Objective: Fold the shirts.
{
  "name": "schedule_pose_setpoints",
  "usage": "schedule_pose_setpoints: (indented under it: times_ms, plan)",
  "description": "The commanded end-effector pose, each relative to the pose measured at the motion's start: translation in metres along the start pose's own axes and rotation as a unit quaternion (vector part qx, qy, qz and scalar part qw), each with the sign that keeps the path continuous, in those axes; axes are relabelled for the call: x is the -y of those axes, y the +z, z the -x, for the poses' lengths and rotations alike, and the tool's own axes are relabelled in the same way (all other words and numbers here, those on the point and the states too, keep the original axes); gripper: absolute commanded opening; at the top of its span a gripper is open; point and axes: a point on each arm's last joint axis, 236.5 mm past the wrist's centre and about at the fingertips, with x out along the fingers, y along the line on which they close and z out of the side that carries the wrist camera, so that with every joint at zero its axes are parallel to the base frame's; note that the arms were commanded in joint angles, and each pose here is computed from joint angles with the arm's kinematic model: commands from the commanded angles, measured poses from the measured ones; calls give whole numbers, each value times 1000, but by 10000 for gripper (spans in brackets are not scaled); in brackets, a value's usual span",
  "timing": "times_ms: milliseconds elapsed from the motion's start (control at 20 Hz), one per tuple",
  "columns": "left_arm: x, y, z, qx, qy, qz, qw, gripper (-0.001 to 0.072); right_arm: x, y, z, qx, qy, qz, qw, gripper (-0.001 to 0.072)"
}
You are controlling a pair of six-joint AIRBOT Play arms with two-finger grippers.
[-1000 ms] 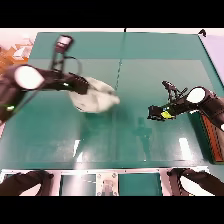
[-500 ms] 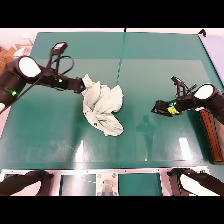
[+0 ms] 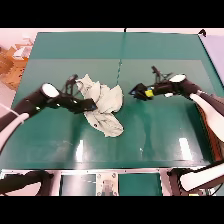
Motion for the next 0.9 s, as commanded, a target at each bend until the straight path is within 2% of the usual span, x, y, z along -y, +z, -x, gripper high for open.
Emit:
schedule_pose_setpoints:
  times_ms: [0, 50, 100, 150, 250, 550, 600, 650, 700, 850]
  plan:
    - [-5, -7, -24, 2, 5, 8, 1000, 205, -29, 7, -60, -41, 46, 33, 998, 480]
    - [-7, -2, -19, 6, 5, 12, 1000, 99, -32, 10, -67, -44, 49, 39, 997, 454]
    - [-10, 2, -13, 6, 3, 18, 1000, 102, -35, 13, -71, -44, 51, 42, 997, 350]
    - [-13, 4, -7, 0, -1, 25, 1000, 102, -38, 15, -73, -43, 54, 47, 997, 278]
    - [-18, 1, 4, -20, -9, 33, 999, 101, -42, 19, -68, -44, 60, 52, 996, 20]
    - [-22, 1, 32, -35, -16, 28, 999, 105, -27, 28, -40, -54, 67, 34, 996, 16]
    - [-23, -1, 32, -38, -13, 26, 999, 233, -23, 26, -37, -60, 63, 34, 996, 16]
    - [-23, -3, 32, -43, -13, 26, 999, 441, -20, 24, -36, -65, 60, 33, 996, 16]
    - [-24, 0, 31, -36, -11, 26, 999, 483, -20, 23, -34, -67, 61, 32, 995, 16]
    - [-30, 12, 29, -8, -2, 28, 1000, 485, -20, 22, -34, -70, 63, 31, 995, 16]
